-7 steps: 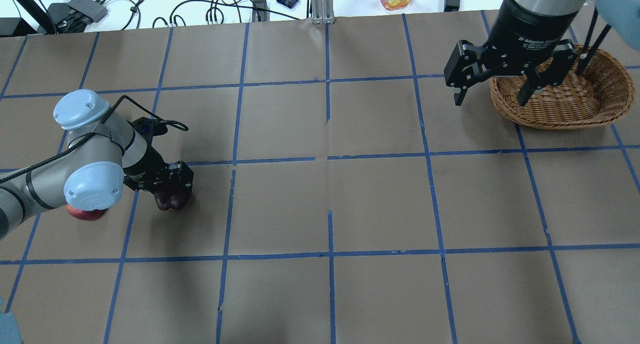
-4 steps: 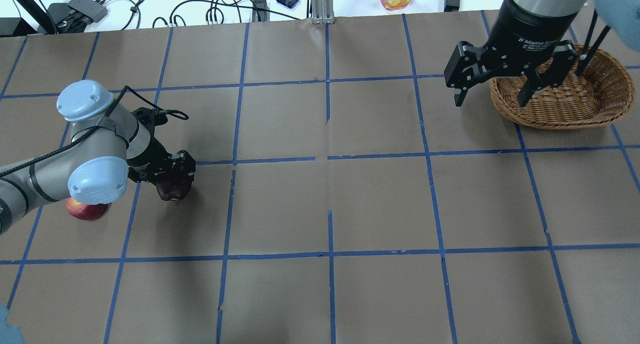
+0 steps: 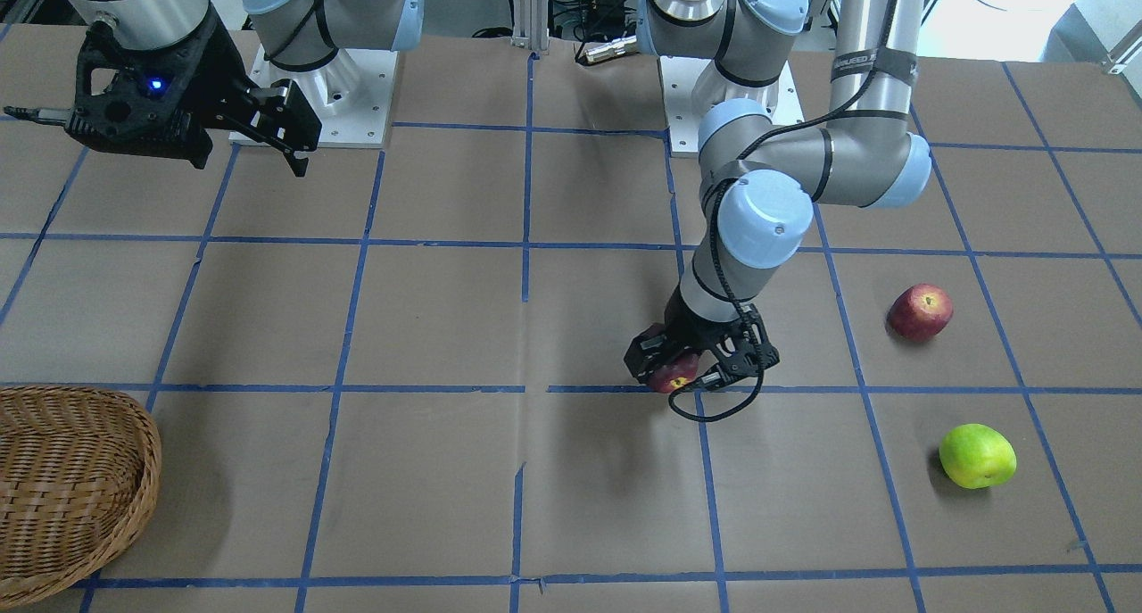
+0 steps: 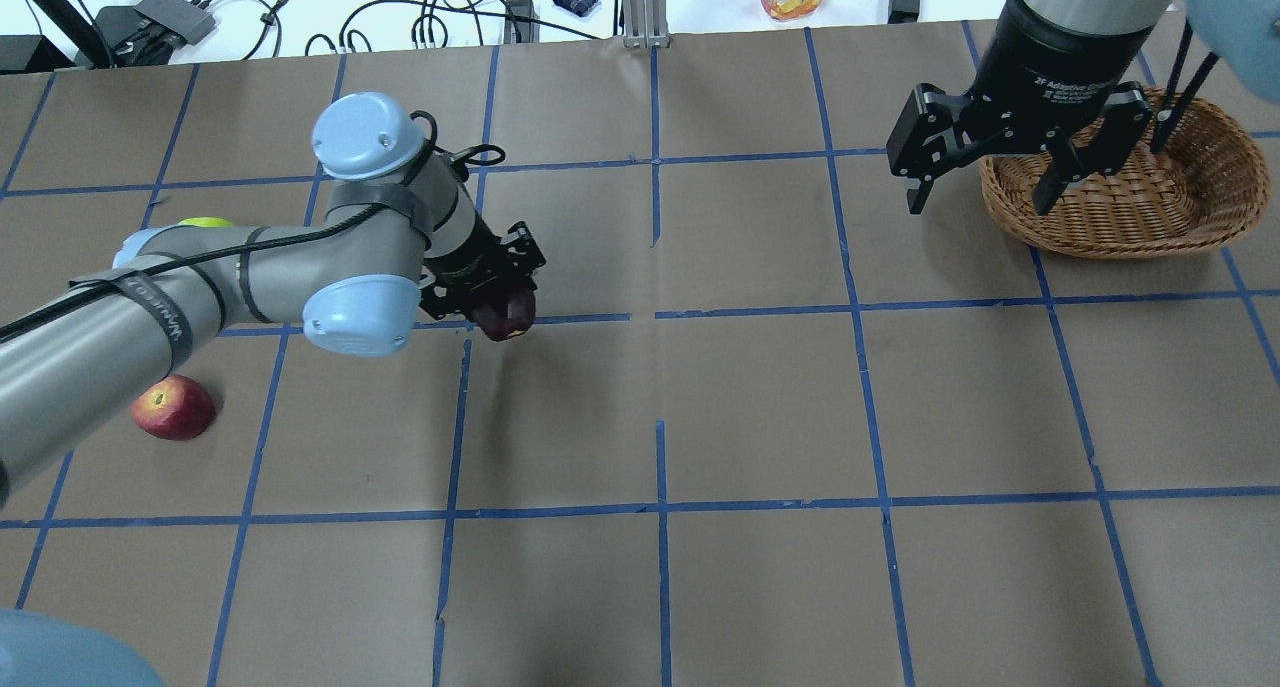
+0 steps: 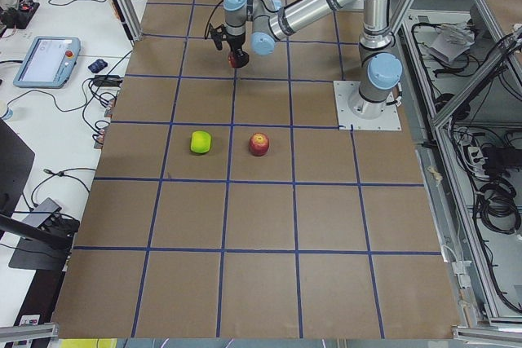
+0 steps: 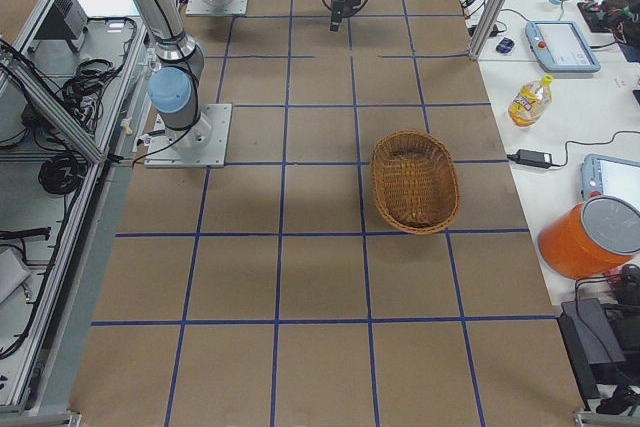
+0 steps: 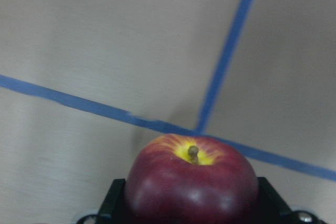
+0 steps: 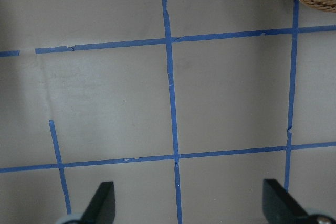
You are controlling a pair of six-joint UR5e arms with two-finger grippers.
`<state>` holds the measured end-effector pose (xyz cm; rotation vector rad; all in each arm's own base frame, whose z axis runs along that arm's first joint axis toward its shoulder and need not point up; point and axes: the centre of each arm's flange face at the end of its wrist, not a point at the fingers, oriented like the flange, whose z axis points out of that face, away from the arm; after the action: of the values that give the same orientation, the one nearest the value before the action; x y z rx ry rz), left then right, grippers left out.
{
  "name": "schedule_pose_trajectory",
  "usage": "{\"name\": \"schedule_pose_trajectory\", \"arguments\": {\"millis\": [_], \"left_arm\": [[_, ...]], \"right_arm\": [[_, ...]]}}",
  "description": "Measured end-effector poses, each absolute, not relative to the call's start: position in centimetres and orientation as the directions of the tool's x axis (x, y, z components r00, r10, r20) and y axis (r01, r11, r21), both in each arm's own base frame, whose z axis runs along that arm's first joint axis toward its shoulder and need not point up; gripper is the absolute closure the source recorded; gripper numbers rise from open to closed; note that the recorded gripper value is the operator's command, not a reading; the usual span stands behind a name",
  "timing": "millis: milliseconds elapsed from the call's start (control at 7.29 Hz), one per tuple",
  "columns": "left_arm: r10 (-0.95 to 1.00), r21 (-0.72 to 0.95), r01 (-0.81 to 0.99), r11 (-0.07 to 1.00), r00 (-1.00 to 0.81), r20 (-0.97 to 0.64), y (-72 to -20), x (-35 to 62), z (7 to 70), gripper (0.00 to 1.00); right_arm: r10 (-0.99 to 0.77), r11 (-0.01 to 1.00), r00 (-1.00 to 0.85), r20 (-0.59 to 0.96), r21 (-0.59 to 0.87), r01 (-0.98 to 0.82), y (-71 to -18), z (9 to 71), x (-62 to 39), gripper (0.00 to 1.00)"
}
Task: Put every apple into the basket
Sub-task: 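Carry the dark red apple with the left gripper toward the table center, then release the dark red apple and raise the left gripper while the right gripper approaches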
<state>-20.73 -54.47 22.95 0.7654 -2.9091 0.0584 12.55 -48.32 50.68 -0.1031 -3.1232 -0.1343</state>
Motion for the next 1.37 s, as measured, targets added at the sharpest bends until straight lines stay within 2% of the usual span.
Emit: {"name": "schedule_pose_trajectory", "arguments": {"millis": [137, 412, 549, 686, 1098, 1373], "left_arm": [[-0.575, 0.004, -0.584, 0.812, -0.799, 0.173, -55.1, -25.4, 22.9, 0.66], [-0.673, 0.035, -0.680, 0.732, -0.714, 0.192, -56.3, -32.5, 22.0, 0.49], [-0.686, 0.044, -0.691, 0.721, -0.704, 0.185, -56.3, -34.1, 21.4, 0.34], [-0.692, 0.051, -0.695, 0.717, -0.701, 0.172, -56.1, -34.8, 20.7, 0.00], [-0.697, 0.070, -0.696, 0.715, -0.702, 0.145, -54.9, -34.3, 19.8, 0.00], [-0.707, 0.076, -0.709, 0.701, -0.677, 0.204, -56.9, -32.5, 23.1, 0.00]], "right_arm": [[0.067, 0.994, -0.998, 0.016, 0.087, 0.068, -48.4, 50.5, 12.5, 0.00], [0.068, 0.991, -0.998, 0.018, 0.115, 0.069, -49.3, 49.2, 12.5, 0.00], [0.068, 0.990, -0.998, 0.019, 0.125, 0.070, -49.7, 48.7, 12.5, 0.00], [0.067, 0.989, -0.998, 0.020, 0.127, 0.069, -49.9, 48.5, 12.5, 0.00], [0.064, 0.988, -0.998, 0.020, 0.140, 0.066, -50.2, 47.8, 12.5, 0.00], [0.063, 0.987, -0.998, 0.021, 0.146, 0.065, -51.0, 46.9, 12.5, 0.00]]}}
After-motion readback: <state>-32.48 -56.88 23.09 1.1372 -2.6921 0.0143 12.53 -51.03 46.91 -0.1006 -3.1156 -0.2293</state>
